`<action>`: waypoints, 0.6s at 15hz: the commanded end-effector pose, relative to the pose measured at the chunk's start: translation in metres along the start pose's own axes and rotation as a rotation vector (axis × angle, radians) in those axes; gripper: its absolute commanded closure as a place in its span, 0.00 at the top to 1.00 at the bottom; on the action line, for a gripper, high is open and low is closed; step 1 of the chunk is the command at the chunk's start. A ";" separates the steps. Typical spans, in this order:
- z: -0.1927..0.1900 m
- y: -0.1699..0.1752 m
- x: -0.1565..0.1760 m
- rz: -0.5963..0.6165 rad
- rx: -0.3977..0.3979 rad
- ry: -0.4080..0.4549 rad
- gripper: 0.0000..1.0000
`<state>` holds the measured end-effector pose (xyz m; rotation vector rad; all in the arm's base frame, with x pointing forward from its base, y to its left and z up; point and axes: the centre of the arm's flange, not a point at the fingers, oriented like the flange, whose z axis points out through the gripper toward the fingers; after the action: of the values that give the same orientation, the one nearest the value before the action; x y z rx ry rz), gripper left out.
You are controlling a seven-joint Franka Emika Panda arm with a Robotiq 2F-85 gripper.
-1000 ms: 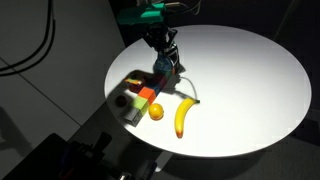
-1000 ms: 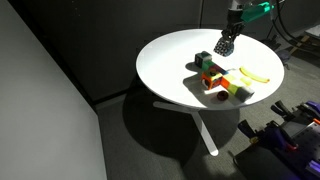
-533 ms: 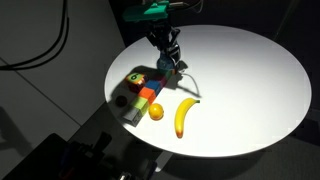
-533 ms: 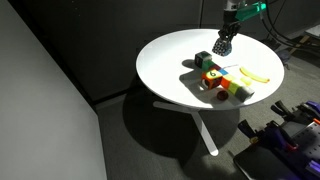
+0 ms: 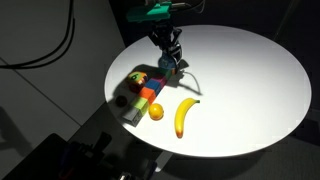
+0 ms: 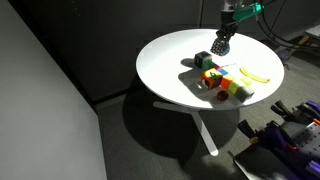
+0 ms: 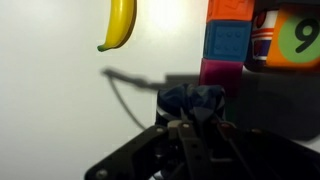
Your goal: Lift the blue and white dice and put it on top of the dice to the far right
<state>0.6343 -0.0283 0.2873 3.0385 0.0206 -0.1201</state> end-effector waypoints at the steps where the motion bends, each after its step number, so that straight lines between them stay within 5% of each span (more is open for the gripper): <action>1: 0.000 0.000 0.000 0.000 0.000 0.000 0.16; 4: 0.000 0.000 0.000 0.000 0.000 0.000 0.16; 5: 0.000 0.000 0.000 0.000 0.000 0.000 0.06; 9: -0.001 -0.004 0.003 -0.005 -0.005 0.011 0.06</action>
<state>0.6344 -0.0276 0.2847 3.0389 0.0226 -0.1227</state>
